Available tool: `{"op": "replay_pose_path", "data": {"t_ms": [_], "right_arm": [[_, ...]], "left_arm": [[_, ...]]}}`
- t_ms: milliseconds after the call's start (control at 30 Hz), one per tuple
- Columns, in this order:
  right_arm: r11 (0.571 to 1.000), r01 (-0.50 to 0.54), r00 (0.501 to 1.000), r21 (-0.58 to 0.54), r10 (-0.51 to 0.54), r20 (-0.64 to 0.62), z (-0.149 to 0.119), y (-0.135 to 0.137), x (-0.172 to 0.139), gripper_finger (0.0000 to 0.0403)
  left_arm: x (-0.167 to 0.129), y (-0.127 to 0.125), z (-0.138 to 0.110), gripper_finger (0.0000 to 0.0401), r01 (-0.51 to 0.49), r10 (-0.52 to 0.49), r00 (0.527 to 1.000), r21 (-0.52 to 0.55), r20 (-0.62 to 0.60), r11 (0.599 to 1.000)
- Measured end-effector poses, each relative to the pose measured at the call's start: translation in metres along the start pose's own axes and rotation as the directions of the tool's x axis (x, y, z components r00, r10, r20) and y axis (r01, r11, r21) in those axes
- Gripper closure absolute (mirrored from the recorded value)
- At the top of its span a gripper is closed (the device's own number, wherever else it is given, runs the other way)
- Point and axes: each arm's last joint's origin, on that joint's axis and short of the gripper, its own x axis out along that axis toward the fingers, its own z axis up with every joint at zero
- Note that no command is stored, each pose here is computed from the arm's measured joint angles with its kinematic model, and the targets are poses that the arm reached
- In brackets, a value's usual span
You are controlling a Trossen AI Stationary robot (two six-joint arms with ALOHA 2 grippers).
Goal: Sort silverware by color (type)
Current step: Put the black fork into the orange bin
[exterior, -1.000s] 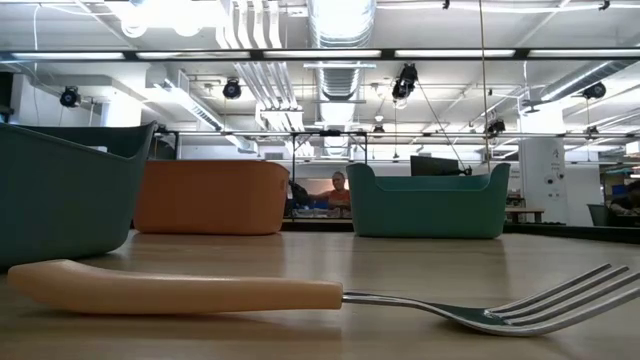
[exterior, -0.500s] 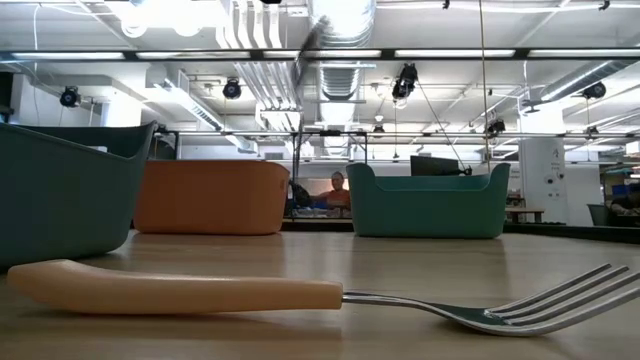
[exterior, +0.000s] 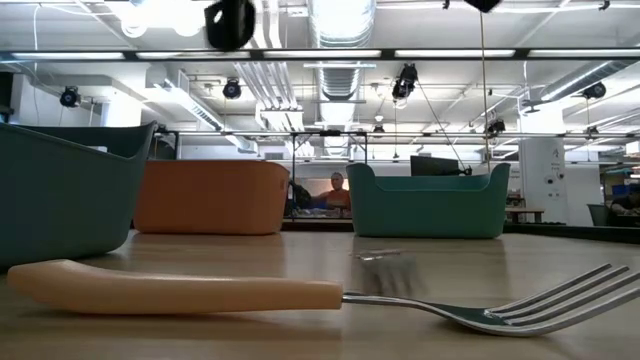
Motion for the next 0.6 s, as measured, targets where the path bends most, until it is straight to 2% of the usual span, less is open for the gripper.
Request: {"op": "replay_pose_path", "data": {"t_ms": [100,167,300,367,433,500,600], "right_arm": [[0.997,0.063,0.994,0.050,-0.058,-0.095,-0.002,-0.006,-0.006,0.0385],[0.992,0.114,0.984,0.057,-0.104,-0.144,-0.004,-0.011,-0.010,0.0385],[0.982,0.179,0.965,0.053,-0.165,-0.206,-0.003,-0.017,-0.019,0.0385],[0.982,0.174,0.961,0.069,-0.155,-0.228,-0.002,-0.017,-0.021,0.0385],[0.985,0.148,0.959,0.092,-0.121,-0.256,-0.002,-0.016,-0.019,0.0385],[0.984,0.127,0.946,0.123,-0.083,-0.313,-0.007,-0.015,-0.015,0.0385],[0.974,0.158,0.910,0.165,-0.078,-0.407,-0.024,-0.019,-0.002,0.0385]], "left_arm": [[0.001,0.010,-0.015,0.0401,-0.122,0.108,0.988,-0.127,-0.110,0.984],[0.004,0.013,-0.026,0.0401,-0.175,0.144,0.976,-0.198,-0.162,0.964],[0.016,0.003,-0.034,0.0401,-0.296,0.225,0.937,-0.264,-0.267,0.918],[0.024,-0.006,-0.032,0.0401,-0.365,0.274,0.909,-0.282,-0.314,0.888],[0.033,-0.014,-0.031,0.0401,-0.450,0.336,0.861,-0.265,-0.382,0.853],[0.041,-0.020,-0.030,0.0401,-0.513,0.387,0.804,-0.198,-0.452,0.835],[0.043,-0.029,-0.023,0.0401,-0.574,0.466,0.729,-0.077,-0.501,0.815]]}}
